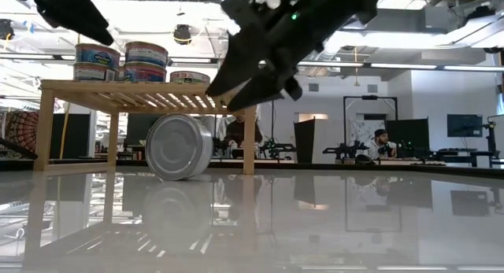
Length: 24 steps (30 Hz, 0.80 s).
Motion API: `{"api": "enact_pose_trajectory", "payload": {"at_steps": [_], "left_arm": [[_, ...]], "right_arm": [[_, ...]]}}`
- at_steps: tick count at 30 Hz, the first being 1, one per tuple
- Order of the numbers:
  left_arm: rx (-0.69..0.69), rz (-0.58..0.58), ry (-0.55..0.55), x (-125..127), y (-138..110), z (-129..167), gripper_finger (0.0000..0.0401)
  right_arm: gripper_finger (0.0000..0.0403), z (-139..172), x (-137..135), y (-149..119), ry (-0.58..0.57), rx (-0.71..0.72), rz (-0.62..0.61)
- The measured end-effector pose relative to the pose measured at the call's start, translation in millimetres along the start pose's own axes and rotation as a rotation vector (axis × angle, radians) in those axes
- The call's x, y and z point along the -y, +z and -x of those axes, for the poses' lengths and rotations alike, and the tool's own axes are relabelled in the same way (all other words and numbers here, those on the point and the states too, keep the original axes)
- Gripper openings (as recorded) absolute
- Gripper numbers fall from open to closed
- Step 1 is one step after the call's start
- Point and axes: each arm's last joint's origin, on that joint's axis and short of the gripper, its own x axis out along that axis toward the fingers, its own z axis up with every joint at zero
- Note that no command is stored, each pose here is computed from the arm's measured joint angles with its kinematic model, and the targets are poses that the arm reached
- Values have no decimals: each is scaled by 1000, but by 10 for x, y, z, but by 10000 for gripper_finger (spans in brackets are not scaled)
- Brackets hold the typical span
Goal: Stack canned seafood by type on shelf
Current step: Stack the green tuna can on top of the bottom left green tuna can on the shelf
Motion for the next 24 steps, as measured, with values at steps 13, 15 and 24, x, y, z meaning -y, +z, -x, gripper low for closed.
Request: {"api": "enact_pose_trajectory", "payload": {"at_steps": [13, 15, 24], "left_arm": [[-3, 108, 2, -21, -27, -6, 203], [-4, 107, 2, -22, -27, -6, 203], [-6, 102, 7, -28, -31, -6, 203]], "right_arm": [[256, -236, 88, 42, -37, -4, 110], [256, -241, 92, 58, -18, 0, 102], [256, -225, 38, 33, 35, -20, 109]]}}
